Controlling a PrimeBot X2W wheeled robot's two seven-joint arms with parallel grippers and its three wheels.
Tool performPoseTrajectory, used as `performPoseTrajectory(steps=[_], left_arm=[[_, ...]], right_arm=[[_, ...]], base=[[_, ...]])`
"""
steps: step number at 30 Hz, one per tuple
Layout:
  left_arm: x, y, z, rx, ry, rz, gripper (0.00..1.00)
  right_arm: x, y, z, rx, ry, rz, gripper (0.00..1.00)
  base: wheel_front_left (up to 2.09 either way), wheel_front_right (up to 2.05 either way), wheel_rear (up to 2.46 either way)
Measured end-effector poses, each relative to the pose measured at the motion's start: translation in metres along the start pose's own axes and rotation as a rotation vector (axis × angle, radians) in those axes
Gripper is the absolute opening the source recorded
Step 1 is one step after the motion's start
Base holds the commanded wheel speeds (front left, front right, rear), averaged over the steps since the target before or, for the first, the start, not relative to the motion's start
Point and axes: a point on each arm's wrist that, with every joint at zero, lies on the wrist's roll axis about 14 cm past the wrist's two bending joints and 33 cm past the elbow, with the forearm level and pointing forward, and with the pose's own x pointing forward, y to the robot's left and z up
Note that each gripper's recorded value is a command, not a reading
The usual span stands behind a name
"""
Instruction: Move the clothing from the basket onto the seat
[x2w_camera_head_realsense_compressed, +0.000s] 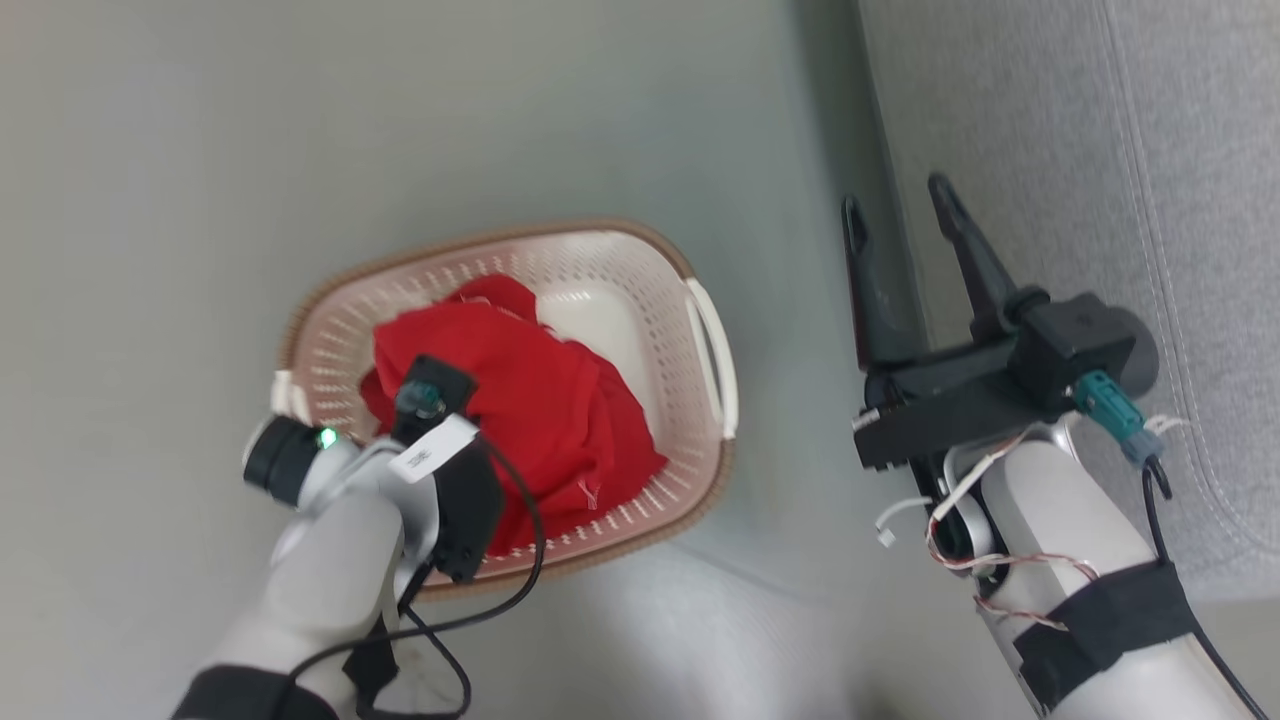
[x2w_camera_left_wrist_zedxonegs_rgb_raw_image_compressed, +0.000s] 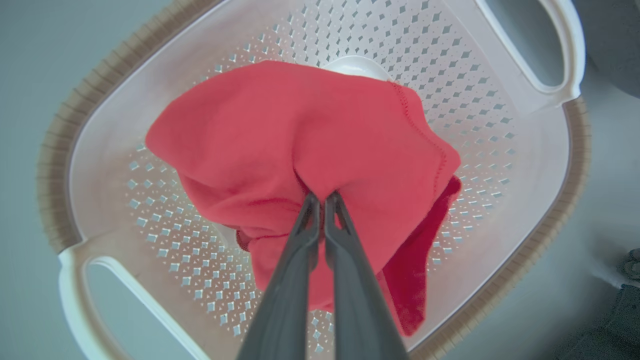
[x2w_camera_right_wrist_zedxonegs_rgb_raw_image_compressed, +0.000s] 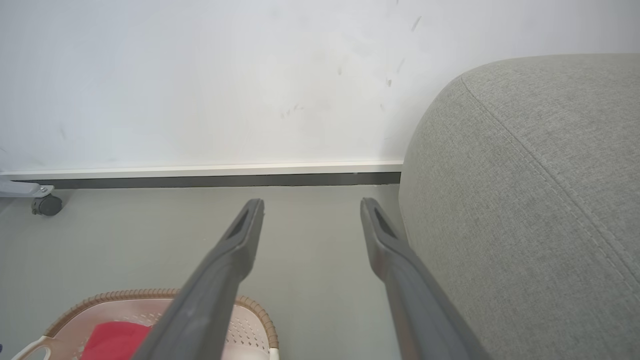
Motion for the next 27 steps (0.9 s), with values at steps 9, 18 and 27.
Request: performPoseTrajectory(steps=[9, 18, 27], left_arm=[[-0.049, 0.018, 0.018, -0.178, -0.180, 0.099, 0.00], [-0.094, 0.032, 0.042, -0.268, -0.380, 0.175, 0.00], [-0.142, 0.041, 0.067, -0.321, -0.574, 0.236, 0.00]], right_arm=[[-0.016, 0.016, 0.020, 0.000, -0.028, 0.041, 1.00], [-0.030, 0.032, 0.038, 0.002, -0.059, 0.082, 1.00], [-0.048, 0.051, 0.056, 0.009, -0.095, 0.123, 1.00]], base=[[0.00, 0.00, 0.00], [0.00, 0.00, 0.00], [0.00, 0.00, 0.00]])
